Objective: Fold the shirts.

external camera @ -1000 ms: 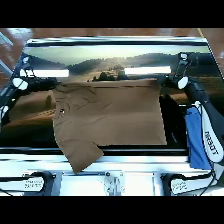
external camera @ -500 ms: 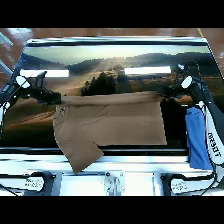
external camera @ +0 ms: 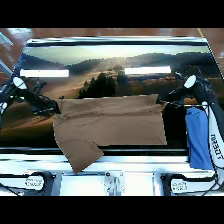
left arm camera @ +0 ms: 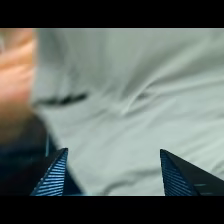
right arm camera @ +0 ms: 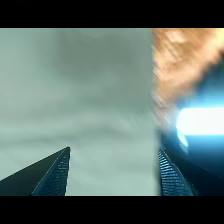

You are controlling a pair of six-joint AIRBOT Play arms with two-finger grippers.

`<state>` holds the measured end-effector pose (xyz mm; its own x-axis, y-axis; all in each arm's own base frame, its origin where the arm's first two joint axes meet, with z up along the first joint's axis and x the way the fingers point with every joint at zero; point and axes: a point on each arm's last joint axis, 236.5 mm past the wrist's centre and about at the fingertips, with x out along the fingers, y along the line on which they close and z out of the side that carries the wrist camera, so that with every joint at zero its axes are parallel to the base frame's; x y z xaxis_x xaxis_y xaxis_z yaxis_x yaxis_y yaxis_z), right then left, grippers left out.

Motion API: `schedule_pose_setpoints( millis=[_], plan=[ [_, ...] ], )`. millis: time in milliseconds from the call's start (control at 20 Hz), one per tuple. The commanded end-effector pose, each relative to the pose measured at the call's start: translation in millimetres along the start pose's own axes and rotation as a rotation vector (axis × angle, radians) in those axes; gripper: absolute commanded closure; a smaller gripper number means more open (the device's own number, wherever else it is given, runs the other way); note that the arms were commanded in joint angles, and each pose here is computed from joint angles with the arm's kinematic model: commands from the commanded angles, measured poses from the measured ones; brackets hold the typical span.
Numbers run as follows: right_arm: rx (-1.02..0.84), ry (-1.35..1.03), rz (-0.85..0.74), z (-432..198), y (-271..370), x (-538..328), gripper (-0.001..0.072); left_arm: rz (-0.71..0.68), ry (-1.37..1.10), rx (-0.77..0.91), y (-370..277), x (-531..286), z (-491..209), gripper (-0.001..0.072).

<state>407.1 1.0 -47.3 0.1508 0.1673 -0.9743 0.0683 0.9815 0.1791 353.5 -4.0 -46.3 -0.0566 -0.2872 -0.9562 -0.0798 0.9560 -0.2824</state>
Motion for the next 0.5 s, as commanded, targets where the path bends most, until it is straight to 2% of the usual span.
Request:
schedule_pose_setpoints(
  millis=[0, 200, 350, 450],
  plan=[
    [0.017, 0.175, -0.142, -60.6, -56.2, -36.2, 0.0062, -0.042, 0.061, -0.032, 8.1, -25.2, -45.3, 0.0063],
    [0.224, 0.154, 0.063, -106.0, -61.0, -18.4, 0.0061, -0.164, 0.124, -0.117, -6.7, 29.3, -132.7, 0.0055],
    [0.256, 0.175, 0.135, -121.1, -57.1, -13.8, 0.0061, -0.257, 0.177, -0.161, -25.6, 69.2, -174.6, 0.0055],
    [0.243, 0.182, 0.139, -123.0, -55.7, -14.8, 0.0061, -0.249, 0.184, -0.188, -22.7, 83.9, -184.4, 0.0056]
  ],
)
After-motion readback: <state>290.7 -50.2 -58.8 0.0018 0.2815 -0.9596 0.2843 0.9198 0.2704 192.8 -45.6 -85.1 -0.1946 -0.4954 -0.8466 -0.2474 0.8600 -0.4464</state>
